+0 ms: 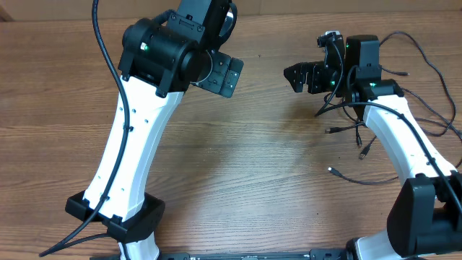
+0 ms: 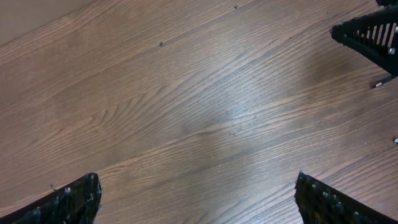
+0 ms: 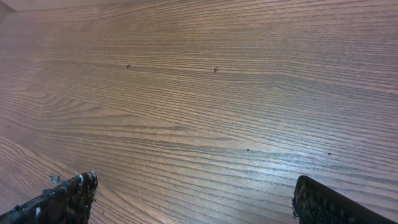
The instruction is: Untangle cables
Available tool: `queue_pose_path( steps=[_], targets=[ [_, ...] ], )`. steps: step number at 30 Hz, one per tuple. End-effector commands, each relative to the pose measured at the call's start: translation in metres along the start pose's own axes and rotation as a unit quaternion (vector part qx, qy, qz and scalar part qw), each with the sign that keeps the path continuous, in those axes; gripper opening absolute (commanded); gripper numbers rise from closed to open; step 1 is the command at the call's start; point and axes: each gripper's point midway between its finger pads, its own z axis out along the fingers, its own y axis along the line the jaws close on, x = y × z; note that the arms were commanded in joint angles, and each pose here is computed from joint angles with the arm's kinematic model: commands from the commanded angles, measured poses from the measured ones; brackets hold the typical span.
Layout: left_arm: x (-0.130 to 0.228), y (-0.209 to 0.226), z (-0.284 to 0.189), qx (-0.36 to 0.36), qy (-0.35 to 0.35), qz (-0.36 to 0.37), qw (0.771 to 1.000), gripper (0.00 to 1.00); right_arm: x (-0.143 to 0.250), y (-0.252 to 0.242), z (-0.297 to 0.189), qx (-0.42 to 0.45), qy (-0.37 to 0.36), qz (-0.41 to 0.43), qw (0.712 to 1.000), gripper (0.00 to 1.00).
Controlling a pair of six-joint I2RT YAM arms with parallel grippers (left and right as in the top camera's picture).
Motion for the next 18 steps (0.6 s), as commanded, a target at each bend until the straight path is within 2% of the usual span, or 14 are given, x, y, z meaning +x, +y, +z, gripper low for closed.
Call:
queue_pose_path(
  steps=[1,6,12,18],
  targets=[
    [0.000,-0.001,-0.003,0.004,-0.003,0.003,1.000,1.00,-0.008,0.004,-0.007,0.001,-0.013,-0.011,1.000,1.00],
    [-0.002,0.002,-0.004,-0.004,-0.008,0.001,1.000,1.00,-0.008,0.004,-0.007,0.001,-0.013,-0.011,1.000,1.00],
    [-0.029,-0.024,-0.021,0.076,-0.078,-0.015,0.994,1.00,-0.008,0.004,-0.007,0.001,-0.013,-0.011,1.000,1.00],
    [-0.026,-0.024,-0.031,0.087,-0.132,-0.007,0.987,1.00,-0.008,0.004,-0.007,0.001,-0.013,-0.011,1.000,1.00]
  ],
)
